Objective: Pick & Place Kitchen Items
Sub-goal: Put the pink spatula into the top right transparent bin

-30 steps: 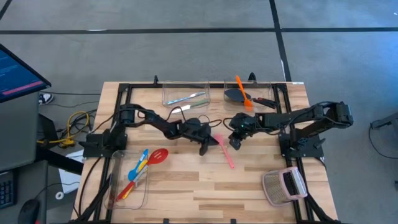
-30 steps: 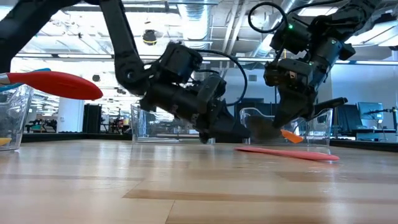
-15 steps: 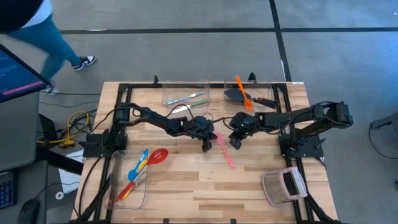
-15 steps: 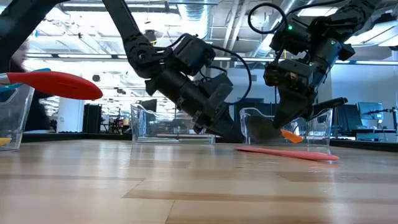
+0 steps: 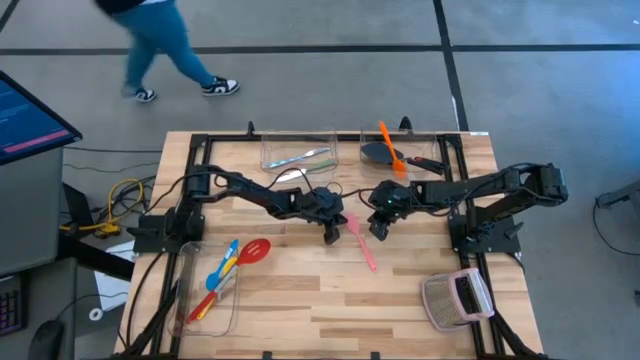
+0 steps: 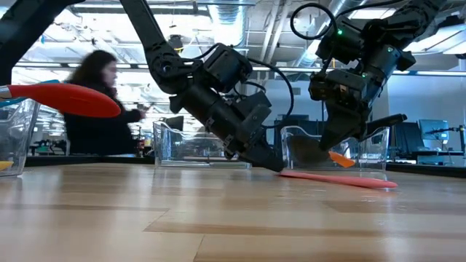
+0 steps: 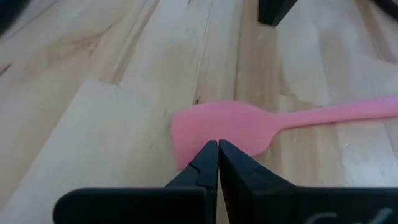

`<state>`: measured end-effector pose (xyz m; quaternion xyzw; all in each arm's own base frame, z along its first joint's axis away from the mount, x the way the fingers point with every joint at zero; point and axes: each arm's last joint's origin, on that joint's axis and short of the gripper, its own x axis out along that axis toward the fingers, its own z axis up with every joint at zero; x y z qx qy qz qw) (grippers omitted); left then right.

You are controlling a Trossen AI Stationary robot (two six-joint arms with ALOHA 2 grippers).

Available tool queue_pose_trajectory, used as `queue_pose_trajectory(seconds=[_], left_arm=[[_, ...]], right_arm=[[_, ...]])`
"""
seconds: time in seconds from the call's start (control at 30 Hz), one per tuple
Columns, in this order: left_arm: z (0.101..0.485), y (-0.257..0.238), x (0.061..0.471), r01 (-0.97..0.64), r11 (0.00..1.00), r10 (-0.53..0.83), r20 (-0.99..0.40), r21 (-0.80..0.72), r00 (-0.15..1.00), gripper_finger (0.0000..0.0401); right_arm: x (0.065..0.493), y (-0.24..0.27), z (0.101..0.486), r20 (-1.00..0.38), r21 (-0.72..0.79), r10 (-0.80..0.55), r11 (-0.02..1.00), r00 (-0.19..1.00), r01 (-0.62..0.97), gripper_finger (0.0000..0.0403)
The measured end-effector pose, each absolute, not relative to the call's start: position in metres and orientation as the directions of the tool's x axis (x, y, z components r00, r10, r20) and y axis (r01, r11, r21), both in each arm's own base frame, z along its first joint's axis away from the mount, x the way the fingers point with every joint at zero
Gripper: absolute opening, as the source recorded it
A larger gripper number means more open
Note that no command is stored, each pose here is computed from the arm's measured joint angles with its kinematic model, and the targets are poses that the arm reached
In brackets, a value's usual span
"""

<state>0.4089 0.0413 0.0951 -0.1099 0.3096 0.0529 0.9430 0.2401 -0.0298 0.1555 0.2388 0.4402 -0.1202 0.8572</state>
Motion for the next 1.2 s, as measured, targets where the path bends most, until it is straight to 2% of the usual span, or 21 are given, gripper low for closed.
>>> queue_pose_trajectory(seconds=[0.43,0.67,0.87,1.2], left_arm=[[0.074,0.044,0.416,-0.174,0.966,0.020,-0.617,-0.191,0.787,0.0002],[0.071,0.044,0.415,-0.171,0.965,0.010,-0.623,-0.199,0.782,0.0002],[0.071,0.044,0.415,-0.174,0.964,0.010,-0.627,-0.201,0.779,0.0002],[0.068,0.043,0.412,-0.192,0.958,0.007,-0.656,-0.211,0.755,0.0002]], right_arm=[[0.241,-0.030,0.157,-0.804,0.310,0.003,0.856,0.595,0.415,0.0000],[0.243,-0.031,0.158,-0.787,0.332,-0.001,0.842,0.617,0.426,0.0000],[0.242,-0.035,0.158,-0.784,0.400,0.056,0.807,0.618,0.434,0.0000],[0.242,-0.036,0.158,-0.786,0.413,0.059,0.791,0.615,0.452,0.0000]])
